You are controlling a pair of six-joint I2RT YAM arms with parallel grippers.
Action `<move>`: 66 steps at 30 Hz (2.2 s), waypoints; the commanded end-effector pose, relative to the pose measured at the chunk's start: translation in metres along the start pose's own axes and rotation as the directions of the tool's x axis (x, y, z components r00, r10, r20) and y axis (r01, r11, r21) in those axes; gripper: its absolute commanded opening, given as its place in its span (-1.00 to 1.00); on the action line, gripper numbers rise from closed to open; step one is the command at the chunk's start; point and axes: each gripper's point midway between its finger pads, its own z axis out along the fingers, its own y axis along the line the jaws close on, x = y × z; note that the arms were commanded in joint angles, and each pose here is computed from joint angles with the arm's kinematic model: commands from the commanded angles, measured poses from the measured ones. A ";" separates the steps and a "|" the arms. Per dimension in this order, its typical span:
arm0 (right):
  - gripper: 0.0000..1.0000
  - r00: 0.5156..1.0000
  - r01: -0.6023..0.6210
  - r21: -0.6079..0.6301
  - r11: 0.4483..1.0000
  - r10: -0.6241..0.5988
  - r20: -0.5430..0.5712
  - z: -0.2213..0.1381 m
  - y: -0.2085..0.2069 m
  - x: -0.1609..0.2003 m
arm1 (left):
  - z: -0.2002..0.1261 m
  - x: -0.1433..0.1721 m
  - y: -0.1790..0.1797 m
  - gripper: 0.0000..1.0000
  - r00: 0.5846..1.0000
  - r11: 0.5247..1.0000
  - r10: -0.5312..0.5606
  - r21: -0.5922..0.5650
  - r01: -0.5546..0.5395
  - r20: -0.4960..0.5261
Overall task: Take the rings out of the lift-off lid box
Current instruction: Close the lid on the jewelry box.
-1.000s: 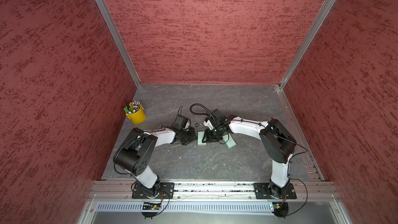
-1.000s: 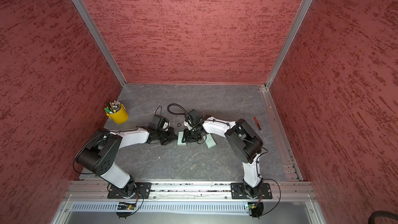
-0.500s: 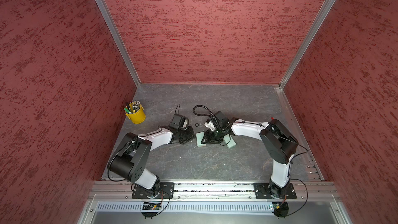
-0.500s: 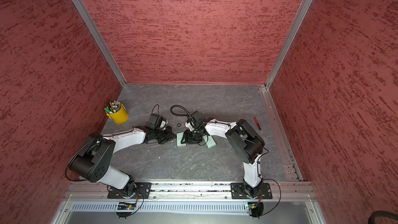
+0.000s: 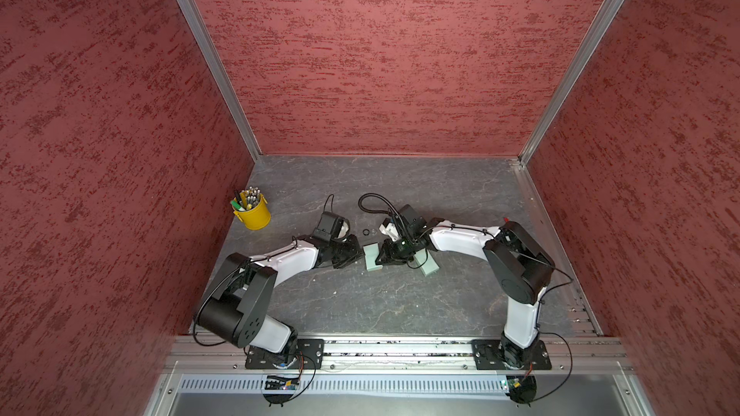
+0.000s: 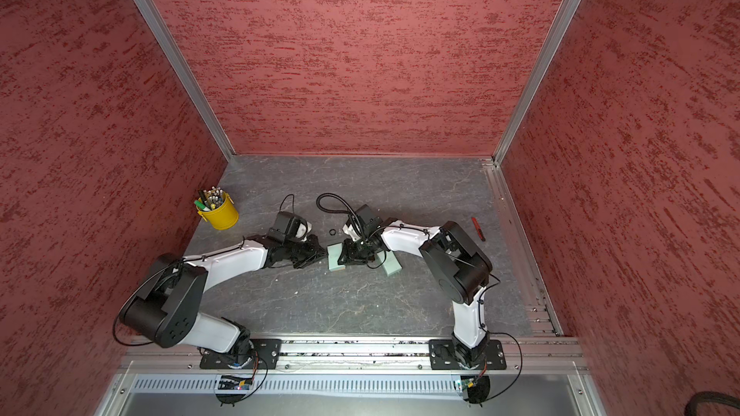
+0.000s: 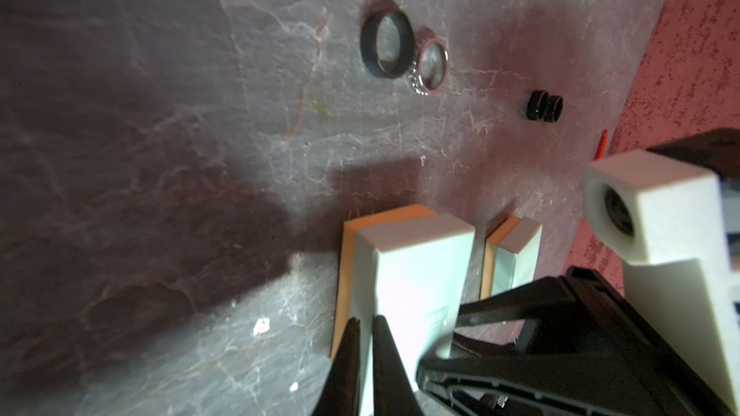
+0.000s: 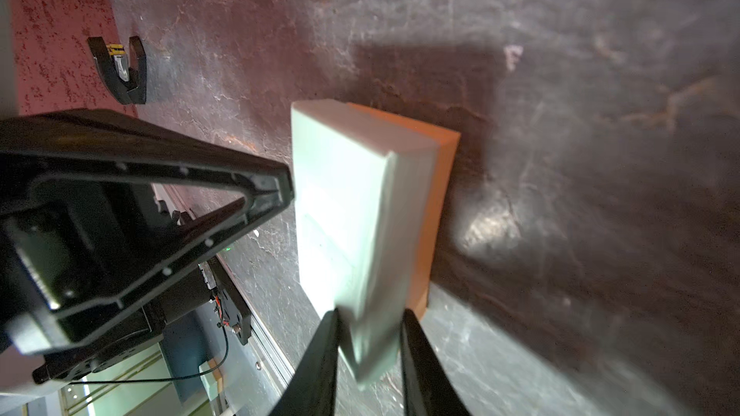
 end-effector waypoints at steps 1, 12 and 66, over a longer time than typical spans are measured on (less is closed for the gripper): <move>-0.46 0.999 0.013 -0.024 1.000 -0.012 0.030 -0.008 0.007 -0.004 | -0.009 0.002 -0.007 -0.70 1.000 0.999 0.000 0.035 -0.001 0.012; 0.07 0.997 0.054 -0.001 0.999 -0.054 0.061 -0.022 0.020 -0.018 | -0.013 -0.004 -0.015 -0.55 1.000 0.999 0.012 0.049 -0.013 0.021; -0.18 0.990 -0.101 -0.142 0.985 0.113 0.079 -0.018 -0.004 0.018 | 0.026 0.012 -0.002 -0.57 0.998 0.998 0.024 -0.063 -0.027 -0.051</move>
